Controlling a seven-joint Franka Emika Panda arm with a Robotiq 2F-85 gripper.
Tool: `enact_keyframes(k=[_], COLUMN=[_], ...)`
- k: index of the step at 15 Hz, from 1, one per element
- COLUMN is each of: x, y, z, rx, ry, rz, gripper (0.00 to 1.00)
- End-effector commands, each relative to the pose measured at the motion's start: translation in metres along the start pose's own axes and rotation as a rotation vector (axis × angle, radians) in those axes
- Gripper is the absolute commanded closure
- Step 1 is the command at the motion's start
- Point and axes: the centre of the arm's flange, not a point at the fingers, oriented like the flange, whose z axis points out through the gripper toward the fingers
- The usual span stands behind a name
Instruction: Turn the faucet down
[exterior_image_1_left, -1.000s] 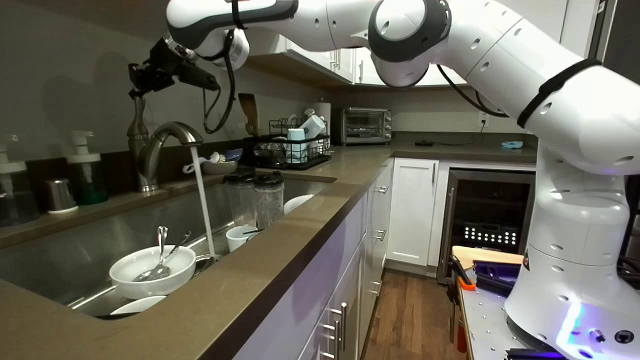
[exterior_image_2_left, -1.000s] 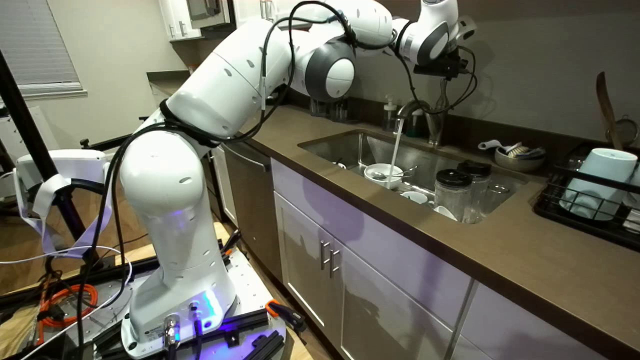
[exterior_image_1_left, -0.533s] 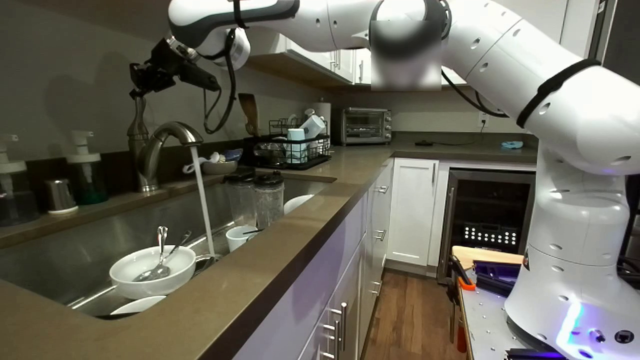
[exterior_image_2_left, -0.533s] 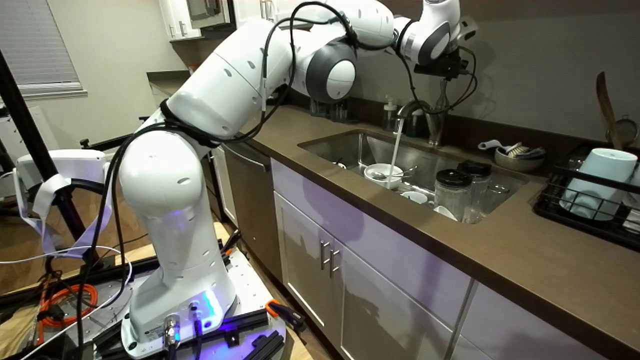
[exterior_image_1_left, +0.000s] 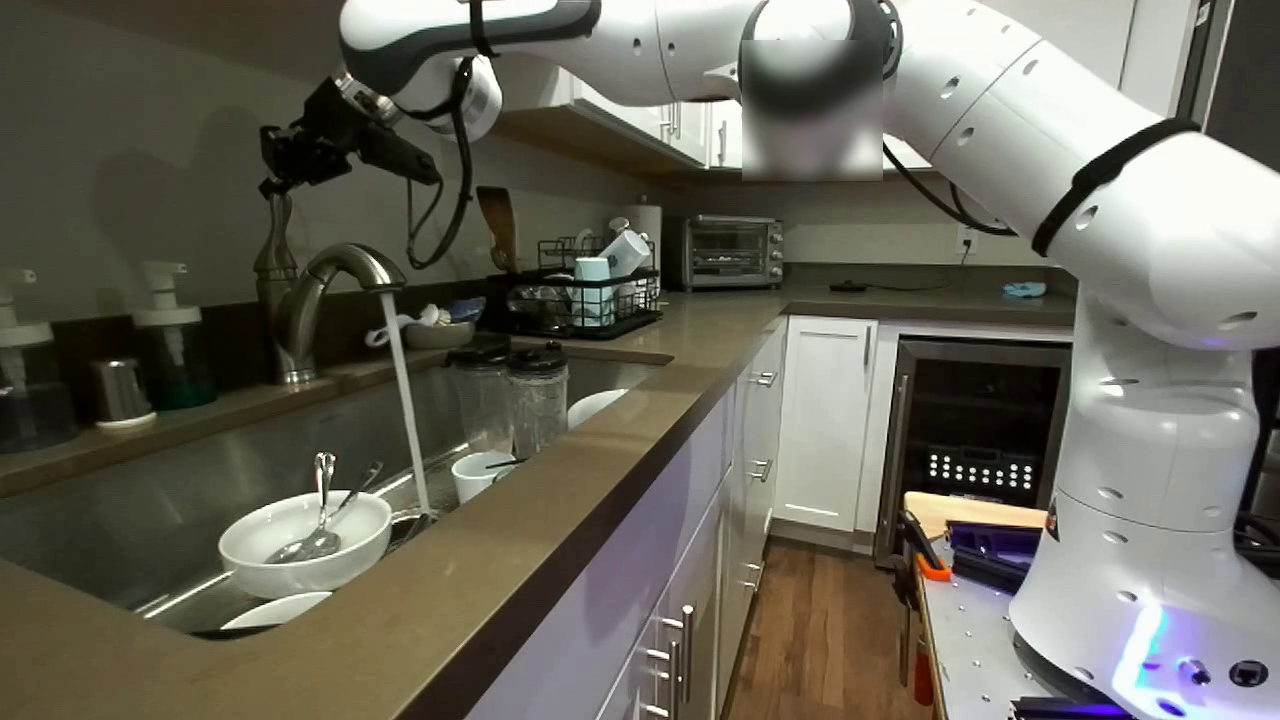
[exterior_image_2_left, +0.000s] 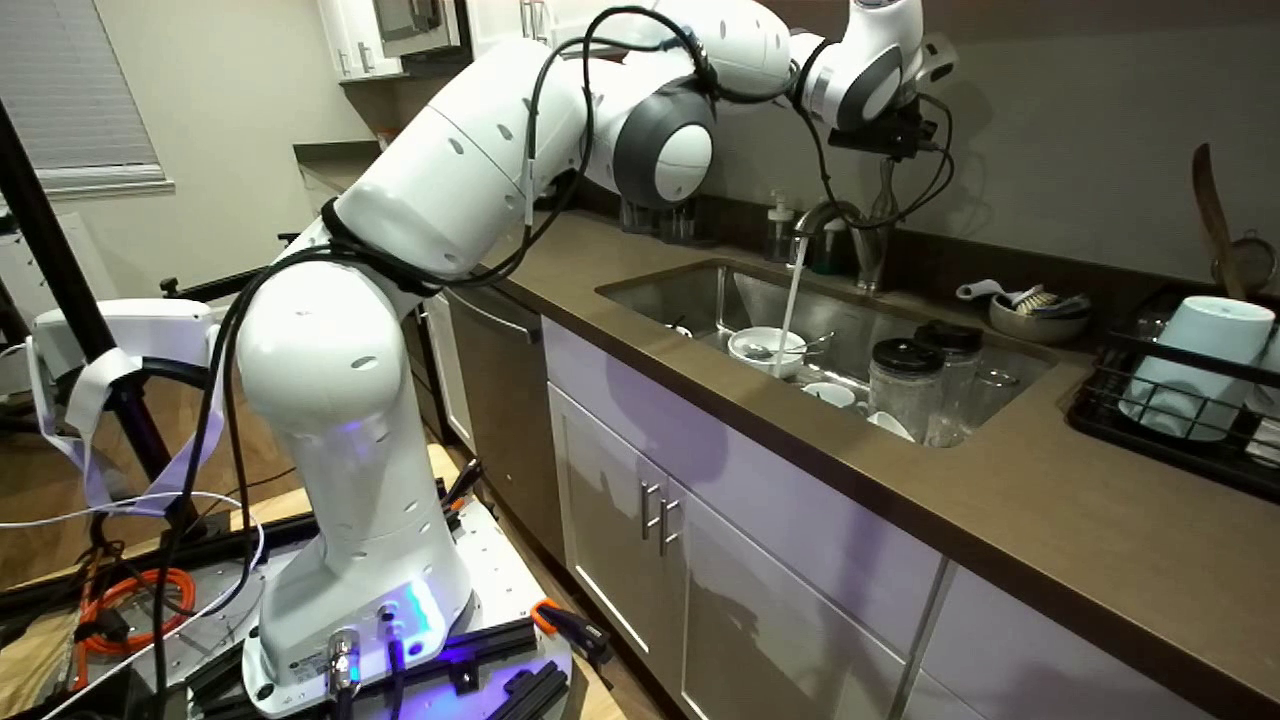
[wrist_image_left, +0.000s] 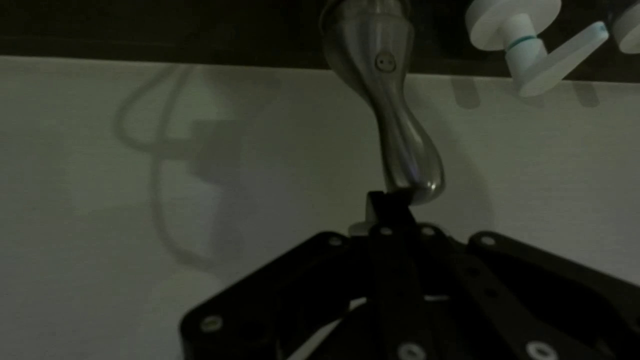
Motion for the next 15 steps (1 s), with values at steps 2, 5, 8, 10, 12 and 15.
enact_keyframes(k=[2, 5, 8, 10, 12, 15], x=[-0.017, -0.022, -0.029, -0.034, -0.038, -0.045], y=[-0.002, -0.004, -0.006, -0.008, -0.009, -0.011], z=[0.003, 0.001, -0.002, -0.003, -0.005, -0.007], rx=[0.025, 0.021, 0.018, 0.017, 0.015, 0.005], ry=[-0.038, -0.036, -0.030, -0.029, -0.026, -0.026], rz=[0.001, 0.000, 0.001, 0.001, 0.002, 0.003], gripper=[0.98, 0.98, 0.98, 0.98, 0.98, 0.98])
